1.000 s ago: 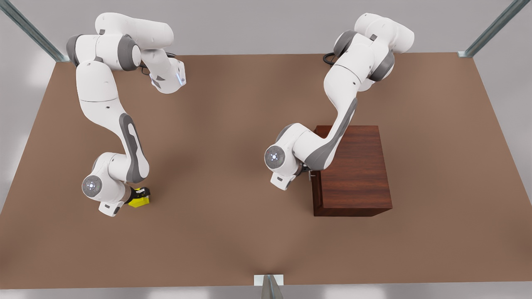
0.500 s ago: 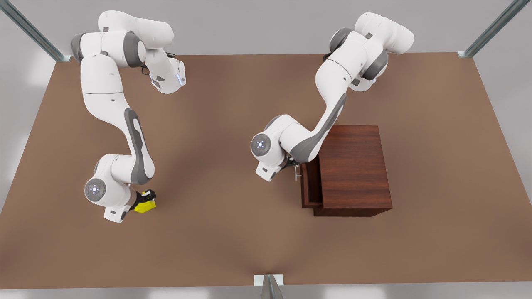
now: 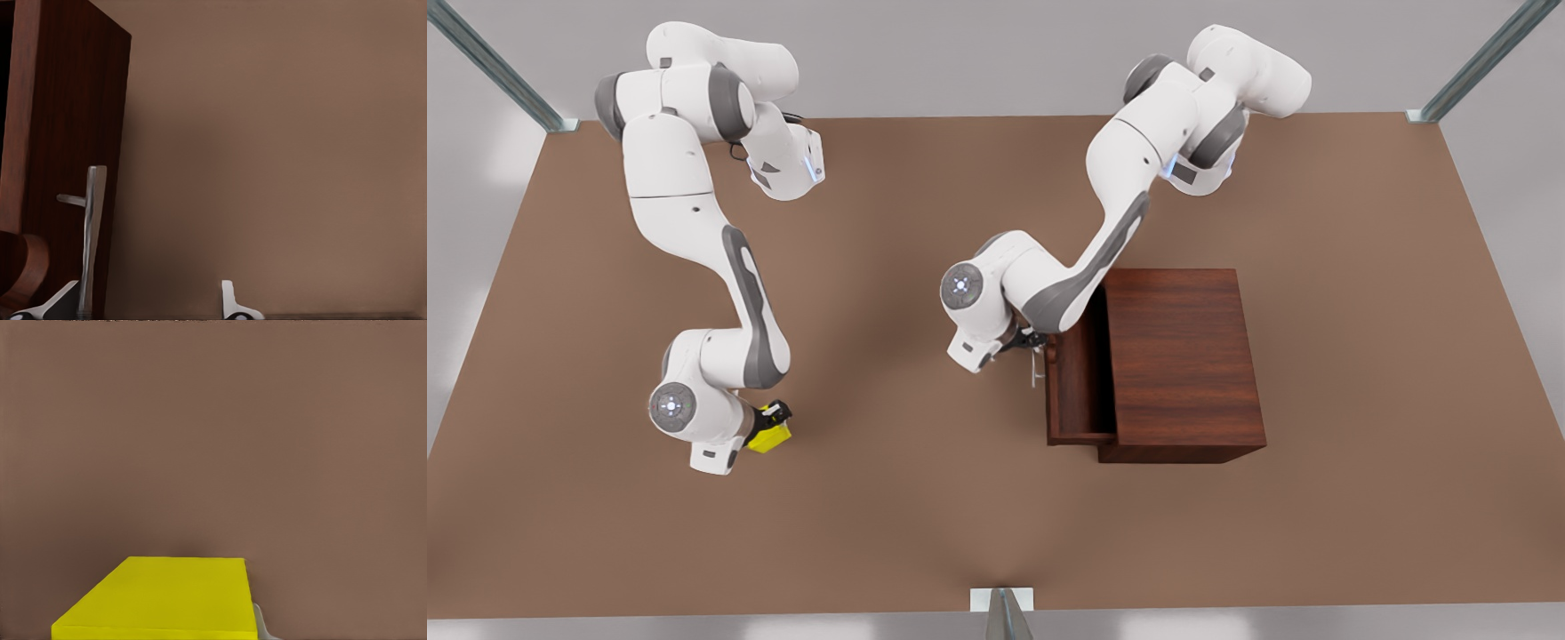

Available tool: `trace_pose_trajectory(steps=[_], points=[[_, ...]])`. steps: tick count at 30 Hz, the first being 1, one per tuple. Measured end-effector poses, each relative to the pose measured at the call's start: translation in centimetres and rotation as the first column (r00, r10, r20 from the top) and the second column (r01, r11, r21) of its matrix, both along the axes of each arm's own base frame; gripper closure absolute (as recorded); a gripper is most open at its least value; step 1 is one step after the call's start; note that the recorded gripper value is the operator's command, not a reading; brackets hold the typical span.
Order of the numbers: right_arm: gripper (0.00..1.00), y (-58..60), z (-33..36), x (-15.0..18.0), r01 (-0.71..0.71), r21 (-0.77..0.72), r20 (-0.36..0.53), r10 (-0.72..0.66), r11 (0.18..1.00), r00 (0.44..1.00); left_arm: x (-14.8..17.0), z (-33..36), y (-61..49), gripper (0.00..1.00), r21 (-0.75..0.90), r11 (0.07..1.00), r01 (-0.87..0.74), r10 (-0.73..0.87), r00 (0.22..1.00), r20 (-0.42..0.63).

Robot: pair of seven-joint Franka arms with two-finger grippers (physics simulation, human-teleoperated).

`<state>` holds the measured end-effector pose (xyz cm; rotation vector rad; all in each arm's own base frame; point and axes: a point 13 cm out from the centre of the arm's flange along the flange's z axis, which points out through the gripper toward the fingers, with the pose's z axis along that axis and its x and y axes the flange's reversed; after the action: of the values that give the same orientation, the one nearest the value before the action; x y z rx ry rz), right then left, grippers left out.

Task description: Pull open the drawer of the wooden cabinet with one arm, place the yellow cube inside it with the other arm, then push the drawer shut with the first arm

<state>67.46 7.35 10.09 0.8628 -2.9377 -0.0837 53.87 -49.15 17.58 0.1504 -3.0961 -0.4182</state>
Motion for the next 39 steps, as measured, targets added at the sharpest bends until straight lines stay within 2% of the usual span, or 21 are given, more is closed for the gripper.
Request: trace_pose_trajectory(steps=[6,7,10,12,14,16,20,22,27,31,34,35,36,39], points=[[0.45,4.8,1.5,-0.3,-0.076,0.007,0.009,0.076,0.997,0.997,-0.3,1.6,-1.8,0.0,-0.029,1.0,0.002,-0.001,1.0,0.028],[0.45,6.0,1.6,-0.5,-0.091,0.014,0.009,0.091,0.996,0.996,0.4,4.6,-2.2,0.0,-0.068,0.998,-0.017,0.02,0.999,0.049],[0.45,8.3,2.0,-0.8,-0.123,0.034,0.01,0.123,0.992,0.992,4.8,21.1,4.3,0.0,-0.197,0.968,-0.155,0.181,0.976,0.121],[0.45,10.9,2.7,-0.7,-0.162,0.06,0.022,0.161,0.985,0.987,5.4,28.3,11.3,0.0,-0.212,0.947,-0.243,0.27,0.957,0.108],[0.46,16.8,5.5,0.0,-0.245,0.095,0.074,0.238,0.965,0.968,4.8,31.9,19.5,0.0,-0.168,0.934,-0.314,0.327,0.943,0.06],[0.45,24.3,8.6,-0.4,-0.349,0.111,0.133,0.334,0.93,0.933,2.1,32.4,28.8,0.0,-0.111,0.918,-0.382,0.381,0.924,-0.033],[0.46,38.2,14.8,-3.3,-0.527,0.155,0.257,0.481,0.836,0.839,-0.8,31.4,31.4,0.0,-0.093,0.941,-0.327,0.31,0.938,-0.157],[0.46,42.1,17.2,-4.5,-0.576,0.161,0.303,0.515,0.802,0.802,-1.1,31.2,31.6,0.0,-0.099,0.952,-0.289,0.268,0.945,-0.188],[0.45,51.1,18.4,-10.2,-0.676,0.206,0.369,0.583,0.708,0.724,-1.2,31.3,32.9,0.0,-0.128,0.966,-0.224,0.192,0.956,-0.224],[0.45,56.7,16.2,-14.4,-0.731,0.217,0.404,0.622,0.647,0.67,-1.5,31.3,32.8,0.0,-0.148,0.975,-0.167,0.128,0.962,-0.242],[0.45,58.8,14.9,-15.6,-0.75,0.216,0.432,0.628,0.625,0.647,-1.3,31.0,33.7,0.0,-0.161,0.976,-0.15,0.106,0.96,-0.258],[0.44,59.1,14.7,-15.5,-0.752,0.215,0.442,0.625,0.623,0.644,-1.3,31.0,33.7,0.0,-0.164,0.976,-0.141,0.094,0.96,-0.263],[0.0,59.3,14.6,-15.4,-0.754,0.214,0.451,0.622,0.621,0.64,-1.4,31.0,33.7,0.0,-0.167,0.977,-0.13,0.082,0.961,-0.266],[0.0,59.7,14.3,-15.3,-0.759,0.203,0.472,0.618,0.618,0.629,-1.7,31.1,33.5,0.0,-0.182,0.978,-0.102,0.049,0.96,-0.275]])
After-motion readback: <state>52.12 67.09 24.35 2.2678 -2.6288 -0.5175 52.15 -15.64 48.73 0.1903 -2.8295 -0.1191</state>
